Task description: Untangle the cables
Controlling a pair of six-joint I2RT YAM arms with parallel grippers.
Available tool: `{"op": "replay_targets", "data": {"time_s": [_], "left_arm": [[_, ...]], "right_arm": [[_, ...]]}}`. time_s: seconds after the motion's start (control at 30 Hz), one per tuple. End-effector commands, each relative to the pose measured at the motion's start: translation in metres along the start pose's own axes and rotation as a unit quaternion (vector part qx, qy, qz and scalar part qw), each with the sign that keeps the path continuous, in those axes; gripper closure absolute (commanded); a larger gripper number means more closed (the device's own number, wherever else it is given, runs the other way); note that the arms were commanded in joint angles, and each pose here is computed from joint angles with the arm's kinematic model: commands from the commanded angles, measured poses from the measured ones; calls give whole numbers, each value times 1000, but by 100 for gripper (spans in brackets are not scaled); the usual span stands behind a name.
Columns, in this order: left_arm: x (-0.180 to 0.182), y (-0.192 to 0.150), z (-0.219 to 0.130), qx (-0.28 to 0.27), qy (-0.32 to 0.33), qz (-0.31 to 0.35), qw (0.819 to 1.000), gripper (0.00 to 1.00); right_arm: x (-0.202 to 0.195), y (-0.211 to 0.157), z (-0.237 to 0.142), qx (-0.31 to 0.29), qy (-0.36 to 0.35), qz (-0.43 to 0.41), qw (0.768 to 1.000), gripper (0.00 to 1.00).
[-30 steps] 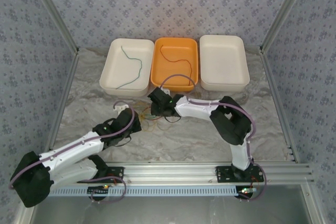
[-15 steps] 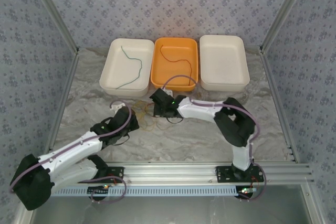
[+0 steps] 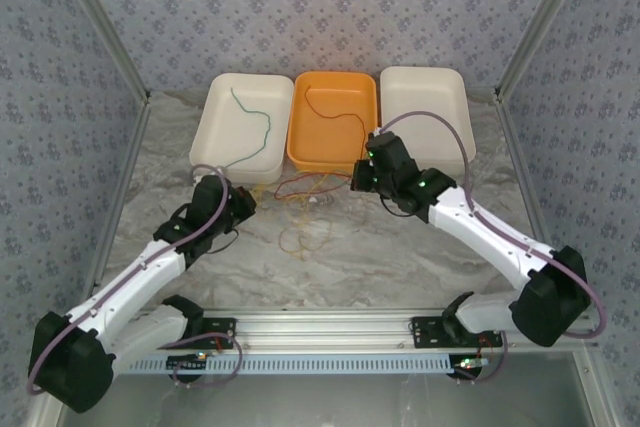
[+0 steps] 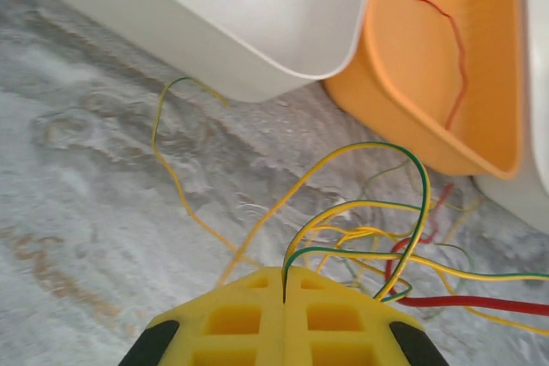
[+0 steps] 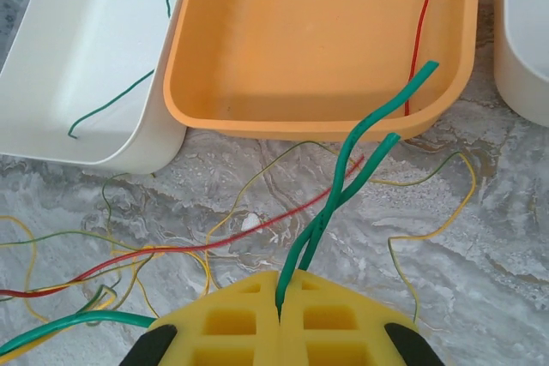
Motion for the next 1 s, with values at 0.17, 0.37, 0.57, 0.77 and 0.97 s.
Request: {"op": "replay_targets", "data": {"time_s": [0.17,0.37,0.57,0.77,0.97], "left_arm": [[-8,-6,5,25,-31,0,999,100],[21,-10,11,13,30,-4,999,100],[36,-11,15,8,65,-5,998,100],[28,-19,26,31,47,-5,998,100],[27,-22,21,36,47,2,998,62]], "right_arm": [[-14,-1,-18,0,7,9,1000,100],[-52,4,-42,-16,-52,42,998,100],[-69,9,-58,-25,-78,43,996,100],[-52,-5,-33,9,-68,24,997,100],[-43,-7,-28,11,-65,9,998,100]]}}
Point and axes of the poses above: each hand's point on the last joint's axis, 136 mm out from that joint toward the fingers, its own z axis out along the fingers, its own x axis along the line the jaws close on, y = z × x, the point moved 3 cm from there along -z, back along the fingers, and after that the axes turned 10 degrees about -z, right-handed, at the moved point
